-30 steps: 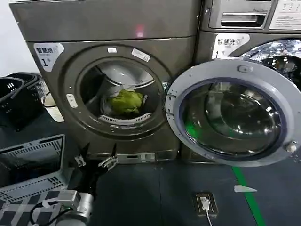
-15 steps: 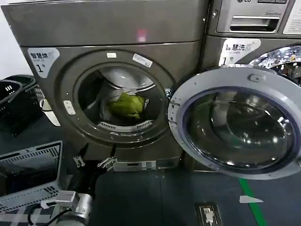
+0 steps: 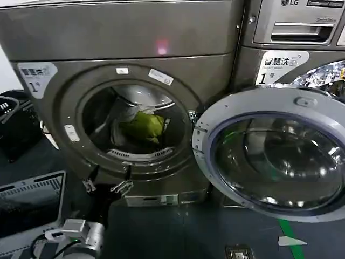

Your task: Grasp the clothes from the dryer.

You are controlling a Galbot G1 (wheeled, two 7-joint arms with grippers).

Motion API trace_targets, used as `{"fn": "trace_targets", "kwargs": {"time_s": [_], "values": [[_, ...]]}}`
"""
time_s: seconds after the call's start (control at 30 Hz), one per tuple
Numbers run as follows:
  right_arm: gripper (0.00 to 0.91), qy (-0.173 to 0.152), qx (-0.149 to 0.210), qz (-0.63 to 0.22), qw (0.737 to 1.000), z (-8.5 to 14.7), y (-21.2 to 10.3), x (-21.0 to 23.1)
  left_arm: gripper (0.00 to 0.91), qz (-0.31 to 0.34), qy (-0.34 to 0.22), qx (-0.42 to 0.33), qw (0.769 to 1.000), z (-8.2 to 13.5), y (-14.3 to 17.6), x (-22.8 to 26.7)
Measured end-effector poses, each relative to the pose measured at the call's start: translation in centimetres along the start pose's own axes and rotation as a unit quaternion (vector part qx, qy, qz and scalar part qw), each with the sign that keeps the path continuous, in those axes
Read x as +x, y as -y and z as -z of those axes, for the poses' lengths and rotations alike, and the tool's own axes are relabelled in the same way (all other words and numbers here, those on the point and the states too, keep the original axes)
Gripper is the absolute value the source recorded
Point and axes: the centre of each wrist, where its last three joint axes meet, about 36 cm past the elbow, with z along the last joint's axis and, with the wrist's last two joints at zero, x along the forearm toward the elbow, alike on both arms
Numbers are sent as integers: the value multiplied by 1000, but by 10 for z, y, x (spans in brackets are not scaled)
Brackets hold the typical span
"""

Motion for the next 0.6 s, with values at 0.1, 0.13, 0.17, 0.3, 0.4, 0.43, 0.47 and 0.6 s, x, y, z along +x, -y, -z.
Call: {"fn": "trace_targets", "kwargs": {"time_s": [0.1, 0.13, 0.17, 0.3, 0.4, 0.43, 0.47, 0.6], "values": [[907, -1, 1, 0, 1000, -1, 0, 0, 907, 0, -1, 1, 1000, -1, 0, -1], [907, -1, 2, 0, 1000, -1, 0, 0, 907, -1, -1, 1, 1000, -1, 0, -1], [907, -2, 3, 1, 1000, -2, 0, -1, 907, -1, -2, 1, 1000, -1, 1, -1], [907, -2, 5, 0, 1000, -2, 0, -1, 907, -2, -3, 0, 1000, -2, 0, -1], [907, -2, 6, 1, 1000, -2, 0, -1, 907, -2, -3, -1, 1000, -1, 0, -1], [907, -2, 7, 1, 1000, -2, 0, -1, 907, -2, -3, -1, 1000, -1, 0, 0], [907, -2, 7, 2, 1000, -2, 0, -1, 907, -3, -2, 0, 1000, -1, 0, 0], [907, -2, 10, 0, 1000, -2, 1, -2, 907, -3, -1, -1, 1000, 1, 0, 2]]}}
